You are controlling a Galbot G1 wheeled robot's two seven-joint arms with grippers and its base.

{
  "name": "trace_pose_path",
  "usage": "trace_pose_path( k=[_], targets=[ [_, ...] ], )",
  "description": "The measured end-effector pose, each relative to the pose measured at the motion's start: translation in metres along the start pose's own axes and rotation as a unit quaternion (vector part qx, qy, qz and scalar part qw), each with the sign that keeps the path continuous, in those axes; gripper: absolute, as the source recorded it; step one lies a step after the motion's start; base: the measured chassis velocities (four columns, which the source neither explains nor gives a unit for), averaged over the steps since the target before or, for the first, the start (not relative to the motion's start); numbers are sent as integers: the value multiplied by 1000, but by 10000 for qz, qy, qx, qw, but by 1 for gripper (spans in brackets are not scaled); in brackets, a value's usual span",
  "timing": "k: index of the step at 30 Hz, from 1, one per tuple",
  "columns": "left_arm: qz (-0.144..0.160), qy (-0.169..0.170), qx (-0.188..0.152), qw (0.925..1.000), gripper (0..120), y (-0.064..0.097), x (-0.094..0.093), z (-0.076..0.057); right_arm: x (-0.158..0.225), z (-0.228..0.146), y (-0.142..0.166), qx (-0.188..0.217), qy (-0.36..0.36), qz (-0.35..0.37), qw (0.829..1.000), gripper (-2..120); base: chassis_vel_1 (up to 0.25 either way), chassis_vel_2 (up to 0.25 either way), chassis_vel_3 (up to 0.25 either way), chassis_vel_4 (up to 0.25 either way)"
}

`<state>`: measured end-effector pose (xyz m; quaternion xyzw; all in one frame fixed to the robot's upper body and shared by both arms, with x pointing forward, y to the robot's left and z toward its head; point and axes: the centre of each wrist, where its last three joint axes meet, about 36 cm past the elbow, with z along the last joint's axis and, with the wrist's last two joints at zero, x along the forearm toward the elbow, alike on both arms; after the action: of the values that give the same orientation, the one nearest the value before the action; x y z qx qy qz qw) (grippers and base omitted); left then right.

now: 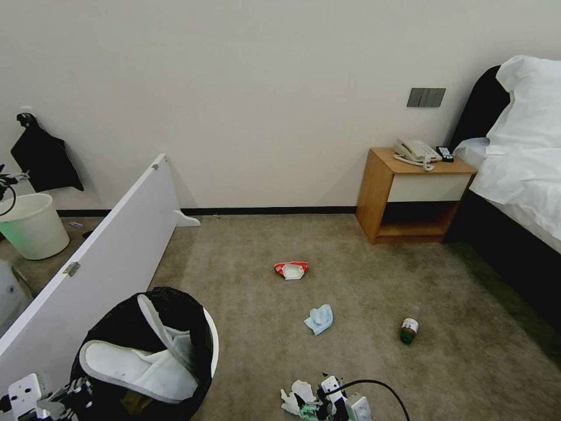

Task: Pick up the trash bin, then pick up the garbage from the floor and place it into the trash bin.

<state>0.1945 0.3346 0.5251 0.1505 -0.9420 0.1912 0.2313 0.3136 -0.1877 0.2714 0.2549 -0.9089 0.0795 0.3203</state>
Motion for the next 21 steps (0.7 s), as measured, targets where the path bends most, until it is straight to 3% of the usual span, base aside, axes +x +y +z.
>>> trace_pose_path(
  k=[21],
  targets=[
    [29, 4, 0, 10000, 2, -1, -3, -1, -56, 0, 23, -310, 714, -109, 9969, 100, 0, 0, 0, 0]
  ],
)
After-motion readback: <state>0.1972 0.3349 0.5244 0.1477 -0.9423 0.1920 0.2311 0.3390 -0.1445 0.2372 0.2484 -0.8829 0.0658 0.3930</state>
